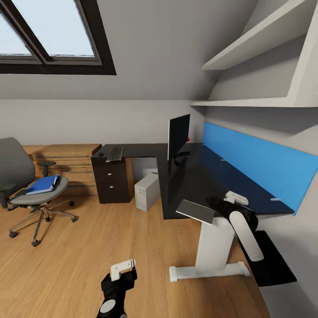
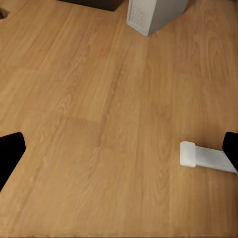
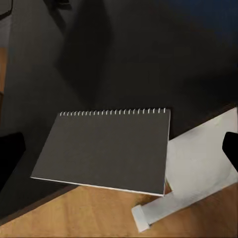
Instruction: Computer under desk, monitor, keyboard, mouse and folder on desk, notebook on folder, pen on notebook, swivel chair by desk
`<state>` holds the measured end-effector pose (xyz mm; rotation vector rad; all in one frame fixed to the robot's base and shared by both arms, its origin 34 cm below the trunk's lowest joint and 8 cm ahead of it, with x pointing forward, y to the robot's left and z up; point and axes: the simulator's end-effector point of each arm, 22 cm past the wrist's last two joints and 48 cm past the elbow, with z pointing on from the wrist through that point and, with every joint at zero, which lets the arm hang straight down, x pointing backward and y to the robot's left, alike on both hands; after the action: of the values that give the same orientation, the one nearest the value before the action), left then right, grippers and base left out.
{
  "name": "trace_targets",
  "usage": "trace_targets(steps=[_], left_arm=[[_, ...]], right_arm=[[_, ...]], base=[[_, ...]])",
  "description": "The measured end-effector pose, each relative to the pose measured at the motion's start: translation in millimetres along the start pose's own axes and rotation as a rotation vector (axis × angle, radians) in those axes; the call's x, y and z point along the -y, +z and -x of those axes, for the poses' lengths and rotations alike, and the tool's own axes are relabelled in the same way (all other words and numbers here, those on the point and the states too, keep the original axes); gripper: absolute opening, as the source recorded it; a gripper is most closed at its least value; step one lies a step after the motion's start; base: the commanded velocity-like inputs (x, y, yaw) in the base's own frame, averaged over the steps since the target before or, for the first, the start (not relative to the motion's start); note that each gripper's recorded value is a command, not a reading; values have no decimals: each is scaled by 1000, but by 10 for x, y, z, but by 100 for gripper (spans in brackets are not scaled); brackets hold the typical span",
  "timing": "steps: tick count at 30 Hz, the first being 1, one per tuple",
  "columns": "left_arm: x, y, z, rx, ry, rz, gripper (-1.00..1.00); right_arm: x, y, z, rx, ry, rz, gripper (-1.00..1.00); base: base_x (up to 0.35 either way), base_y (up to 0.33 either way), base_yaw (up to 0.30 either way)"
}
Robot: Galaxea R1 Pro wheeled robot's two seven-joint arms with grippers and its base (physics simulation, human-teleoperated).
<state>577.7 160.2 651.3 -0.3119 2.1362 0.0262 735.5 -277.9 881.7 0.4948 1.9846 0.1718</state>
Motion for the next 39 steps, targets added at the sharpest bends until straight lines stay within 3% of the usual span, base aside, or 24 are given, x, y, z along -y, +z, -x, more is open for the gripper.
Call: trace_targets(steps=[4,7,11,14,18,21,39], left_arm=[[2,1,-5,-2,-1,-1,100],[5,-1,-7,-2,-2,-2,100],[5,-4,-5,-2,-3,-1,100],[17,-8,-1,-1,-4,-2,100],[18,15,-49,0,-8,-2,100],[3,42,-50,21,-27,1,100],[-74,204,-345,33,-37,6,100]], right_arm=[[124,24,-51,-33,173,116,100],[134,48,-109,-55,233,171,100],[261,95,-141,-72,303,188,100],[489,152,-143,-85,420,188,100],[666,224,-221,-99,532,209,100],[754,322,-371,-115,626,263,100],[763,469,-772,-119,664,298,100]], base=[[-328,0,0],[-247,0,0],[-88,0,0],[-29,0,0],[-10,0,0],[-1,0,0],[0,0,0]])
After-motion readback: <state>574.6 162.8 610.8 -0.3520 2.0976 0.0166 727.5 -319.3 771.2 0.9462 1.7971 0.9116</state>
